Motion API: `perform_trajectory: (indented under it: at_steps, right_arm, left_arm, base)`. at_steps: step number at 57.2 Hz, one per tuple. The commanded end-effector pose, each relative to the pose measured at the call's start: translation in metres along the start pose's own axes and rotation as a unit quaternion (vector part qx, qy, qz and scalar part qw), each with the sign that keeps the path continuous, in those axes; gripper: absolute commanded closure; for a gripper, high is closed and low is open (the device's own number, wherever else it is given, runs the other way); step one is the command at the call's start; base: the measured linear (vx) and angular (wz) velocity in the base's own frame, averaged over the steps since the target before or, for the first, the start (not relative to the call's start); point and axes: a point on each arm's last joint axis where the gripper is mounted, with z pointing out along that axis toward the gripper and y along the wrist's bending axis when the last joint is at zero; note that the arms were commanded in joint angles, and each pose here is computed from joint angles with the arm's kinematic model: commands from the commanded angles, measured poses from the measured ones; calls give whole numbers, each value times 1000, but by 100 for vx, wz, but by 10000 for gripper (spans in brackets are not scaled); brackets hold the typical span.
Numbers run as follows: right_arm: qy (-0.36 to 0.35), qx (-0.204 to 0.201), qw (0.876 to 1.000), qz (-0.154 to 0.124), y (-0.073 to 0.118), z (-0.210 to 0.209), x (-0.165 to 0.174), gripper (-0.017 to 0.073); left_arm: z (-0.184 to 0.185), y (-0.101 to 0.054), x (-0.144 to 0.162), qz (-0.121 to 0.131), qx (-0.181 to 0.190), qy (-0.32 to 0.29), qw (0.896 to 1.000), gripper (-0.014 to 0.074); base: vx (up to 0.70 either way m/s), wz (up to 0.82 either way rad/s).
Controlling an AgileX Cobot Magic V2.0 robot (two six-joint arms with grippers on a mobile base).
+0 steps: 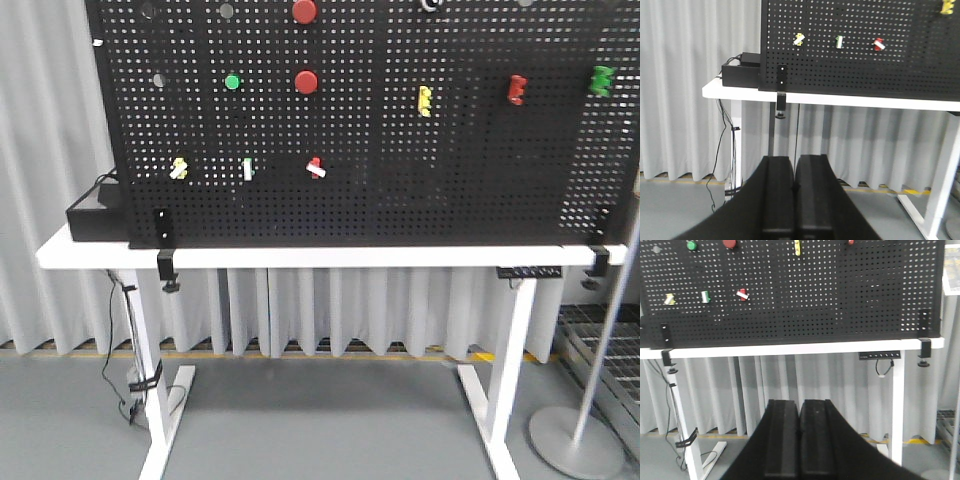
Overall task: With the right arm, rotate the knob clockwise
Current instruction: 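Drive the base forward up to the black pegboard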
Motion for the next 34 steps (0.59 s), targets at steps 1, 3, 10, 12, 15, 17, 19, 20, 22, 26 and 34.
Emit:
perform_trajectory:
  at_steps: [1, 3, 10, 12, 15, 17, 19, 20, 22, 26, 34]
  right_arm:
    - [-42, -1, 999, -8, 0, -1, -6, 568]
    - [-42, -1, 999, -8, 0, -1, -6, 568]
    - [-42, -1, 999, -8, 0, -1, -6, 568]
    - [-42, -1, 999, -8, 0, -1, -6, 568]
    - [-42, -1, 999, -8, 0, -1, -6, 568]
    - [-42, -1, 999, -8, 0, -1, -6, 568]
    - [-42, -1, 999, -8, 0, -1, -6, 568]
    - [-42, -1, 999, -8, 0, -1, -6, 568]
    - [-42, -1, 999, -8, 0, -1, -6, 568]
    - [-42, -1, 999, -8, 0, -1, -6, 568]
    - [-42, -1, 999, -8, 0, -1, -6, 568]
  left_arm:
    - [0, 1, -3, -7, -3, -35, 999, 600]
    - [0, 1, -3, -7, -3, -35, 999, 600]
    - [0, 1, -3, -7, -3, -35, 999, 600]
    - [0, 1, -3, -7, -3, -35, 999, 600]
    - [0, 1, -3, -7, -3, -35, 999, 600]
    - [0, 1, -3, -7, -3, -35, 999, 600]
    - [0, 1, -3, -7, -3, -35, 999, 600]
    - [0, 1, -3, -7, -3, -35, 999, 600]
    - [0, 1, -3, -7, -3, -35, 999, 600]
    - [0, 1, -3, -7, -3, -35, 999, 600]
    - [0, 1, -3, -7, -3, -35, 999, 600]
  base:
    - [41, 3]
    - [41, 3]
    - [41, 2]
    - [40, 0]
    - [40, -1]
    - [39, -2]
    - [39, -3]
    - [39, -4]
    - [39, -3]
    - [39, -3]
    - [39, 0]
